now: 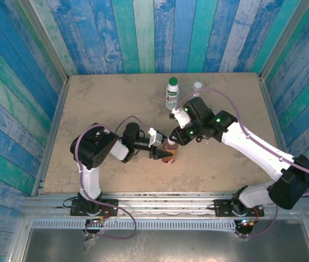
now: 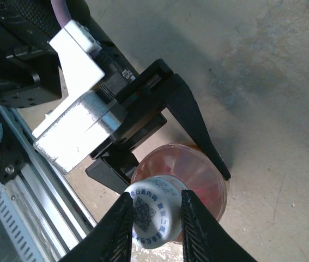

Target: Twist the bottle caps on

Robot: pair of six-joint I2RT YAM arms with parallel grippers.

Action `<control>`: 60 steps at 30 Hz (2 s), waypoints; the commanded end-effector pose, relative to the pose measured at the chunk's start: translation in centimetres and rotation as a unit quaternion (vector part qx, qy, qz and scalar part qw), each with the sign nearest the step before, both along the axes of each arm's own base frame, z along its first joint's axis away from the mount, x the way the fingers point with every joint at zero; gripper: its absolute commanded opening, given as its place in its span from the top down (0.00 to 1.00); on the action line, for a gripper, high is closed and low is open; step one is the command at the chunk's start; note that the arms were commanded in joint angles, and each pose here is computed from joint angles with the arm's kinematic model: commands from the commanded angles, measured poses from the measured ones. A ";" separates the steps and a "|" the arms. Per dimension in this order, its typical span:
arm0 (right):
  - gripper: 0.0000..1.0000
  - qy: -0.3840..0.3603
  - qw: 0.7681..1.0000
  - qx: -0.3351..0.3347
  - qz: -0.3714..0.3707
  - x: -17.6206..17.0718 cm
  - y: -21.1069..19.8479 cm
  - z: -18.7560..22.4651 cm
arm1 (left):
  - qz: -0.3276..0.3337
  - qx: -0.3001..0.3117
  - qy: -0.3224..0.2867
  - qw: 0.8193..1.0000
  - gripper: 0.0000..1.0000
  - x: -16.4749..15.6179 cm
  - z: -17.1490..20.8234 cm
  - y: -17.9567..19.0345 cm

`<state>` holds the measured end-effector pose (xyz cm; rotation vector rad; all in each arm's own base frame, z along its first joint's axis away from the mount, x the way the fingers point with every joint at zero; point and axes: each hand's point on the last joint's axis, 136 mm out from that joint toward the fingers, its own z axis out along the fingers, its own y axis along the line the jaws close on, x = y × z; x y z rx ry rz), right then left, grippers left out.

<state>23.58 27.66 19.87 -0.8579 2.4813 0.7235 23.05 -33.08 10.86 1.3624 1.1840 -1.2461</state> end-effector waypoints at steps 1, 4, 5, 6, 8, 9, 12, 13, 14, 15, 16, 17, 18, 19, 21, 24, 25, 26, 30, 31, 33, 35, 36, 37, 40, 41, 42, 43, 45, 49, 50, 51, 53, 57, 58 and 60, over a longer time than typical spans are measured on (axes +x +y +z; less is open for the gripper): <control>0.76 0.096 0.995 -0.017 0.006 -3.9 -0.7 -3.0 | 0.024 0.049 0.085 0.995 0.46 -0.2 -3.5 0.2; 0.74 0.093 0.996 -0.017 -0.004 -4.2 -1.3 -3.1 | 0.021 0.045 0.085 0.995 0.46 -0.2 -3.3 0.1; 0.74 0.087 0.996 -0.019 -0.011 -3.9 -1.5 -3.2 | 0.020 0.042 0.085 0.995 0.46 -0.3 -3.2 0.2; 0.75 0.081 0.996 -0.021 -0.017 -3.6 -1.6 -3.2 | 0.019 0.041 0.086 0.995 0.46 -0.3 -3.1 0.2; 0.74 0.070 0.997 -0.024 -0.025 -2.9 -1.6 -3.0 | 0.018 0.041 0.086 0.995 0.46 -0.3 -3.1 0.2; 0.72 0.061 0.997 -0.028 -0.033 -2.4 -1.6 -2.8 | 0.017 0.041 0.085 0.995 0.46 -0.4 -3.1 0.2; 0.74 0.038 0.997 -0.043 -0.058 -0.8 -2.0 -2.4 | 0.015 0.043 0.085 0.995 0.46 -0.5 -3.1 0.2; 0.74 0.030 0.996 -0.046 -0.068 -0.2 -2.2 -2.2 | 0.014 0.044 0.085 0.995 0.46 -0.5 -3.1 0.2; 0.73 0.026 0.996 -0.047 -0.074 0.1 -2.3 -2.0 | 0.013 0.044 0.084 0.995 0.46 -0.6 -3.1 0.2; 0.72 0.020 0.996 -0.045 -0.078 0.5 -2.2 -1.7 | 0.012 0.044 0.082 0.996 0.46 -0.5 -3.1 0.2; 0.72 0.016 0.996 -0.040 -0.079 0.7 -2.1 -1.3 | 0.013 0.045 0.083 0.995 0.46 -0.5 -3.2 0.2; 0.70 0.012 0.996 -0.035 -0.077 0.9 -1.9 -0.8 | 0.013 0.045 0.083 0.995 0.46 -0.6 -3.2 0.2; 0.69 0.007 0.997 -0.029 -0.076 1.0 -1.8 -0.4 | 0.012 0.045 0.084 0.995 0.46 -0.6 -3.2 0.2; 0.69 0.004 0.997 -0.024 -0.076 1.0 -1.7 0.0 | 0.012 0.046 0.084 0.995 0.46 -0.6 -3.2 0.3; 0.66 -0.001 0.997 -0.019 -0.079 1.2 -1.7 0.3 | 0.011 0.046 0.084 0.995 0.46 -0.7 -3.2 0.3; 0.66 -0.004 0.996 -0.019 -0.084 1.4 -1.9 0.5 | 0.011 0.046 0.083 0.995 0.46 -0.6 -3.2 0.3; 0.66 -0.004 0.996 -0.020 -0.086 1.4 -2.0 0.4 | 0.011 0.046 0.083 0.995 0.46 -0.6 -3.2 0.3; 0.68 -0.004 0.996 -0.020 -0.089 1.5 -2.1 0.3 | 0.010 0.045 0.083 0.995 0.46 -0.6 -3.2 0.3; 0.73 0.005 0.995 -0.026 -0.094 1.6 -2.2 -0.4 | 0.009 0.045 0.082 0.996 0.46 -0.7 -3.1 0.3; 0.73 0.004 0.995 -0.026 -0.096 1.7 -2.2 -0.4 | 0.010 0.045 0.082 0.996 0.46 -0.6 -3.1 0.3; 0.75 0.001 0.994 -0.028 -0.103 2.1 -2.2 -0.4 | 0.009 0.045 0.082 0.996 0.46 -0.7 -3.1 0.3; 0.75 0.005 0.994 -0.029 -0.102 2.2 -2.1 -0.6 | 0.009 0.045 0.082 0.996 0.46 -0.7 -3.1 0.3; 0.75 0.008 0.995 -0.028 -0.098 2.2 -1.9 -0.7 | 0.009 0.045 0.081 0.996 0.46 -0.7 -3.1 0.3; 0.75 0.011 0.995 -0.029 -0.096 2.1 -1.8 -0.8 | 0.009 0.044 0.081 0.996 0.46 -0.7 -3.1 0.3; 0.75 0.013 0.995 -0.034 -0.096 2.2 -1.8 -1.2 | 0.011 0.044 0.079 0.996 0.46 -0.7 -3.0 0.4; 0.75 0.014 0.995 -0.034 -0.096 2.2 -1.8 -1.2 | 0.011 0.045 0.081 0.996 0.46 -0.7 -3.0 0.4; 0.75 0.017 0.995 -0.035 -0.094 2.1 -1.8 -1.4 | 0.011 0.044 0.079 0.996 0.46 -0.7 -3.0 0.4; 0.75 0.020 0.995 -0.036 -0.092 2.0 -1.7 -1.5 | 0.011 0.044 0.080 0.996 0.46 -0.7 -3.0 0.4; 0.75 0.020 0.995 -0.040 -0.093 2.0 -1.9 -1.6 | 0.011 0.045 0.080 0.996 0.46 -0.7 -3.0 0.4; 0.75 0.017 0.994 -0.046 -0.097 1.9 -2.3 -1.5 | 0.011 0.043 0.078 0.996 0.46 -0.7 -3.0 0.4; 0.75 0.018 0.994 -0.043 -0.094 1.8 -2.3 -1.3 | 0.011 0.044 0.079 0.996 0.46 -0.7 -3.0 0.4; 0.75 0.017 0.995 -0.041 -0.091 1.7 -2.3 -1.1 | 0.011 0.044 0.079 0.996 0.46 -0.7 -3.0 0.5; 0.74 0.015 0.996 -0.031 -0.087 1.5 -2.1 -0.6 | 0.011 0.044 0.080 0.996 0.46 -0.7 -3.1 0.4; 0.66 0.020 0.998 -0.007 -0.063 0.6 -1.4 0.2 | 0.012 0.045 0.081 0.996 0.46 -0.6 -3.2 0.5; 0.65 0.019 0.998 -0.005 -0.063 0.6 -1.4 0.4 | 0.012 0.045 0.082 0.996 0.46 -0.6 -3.1 0.5; 0.65 0.016 0.998 -0.004 -0.063 0.5 -1.5 0.5 | 0.012 0.045 0.082 0.996 0.46 -0.6 -3.1 0.5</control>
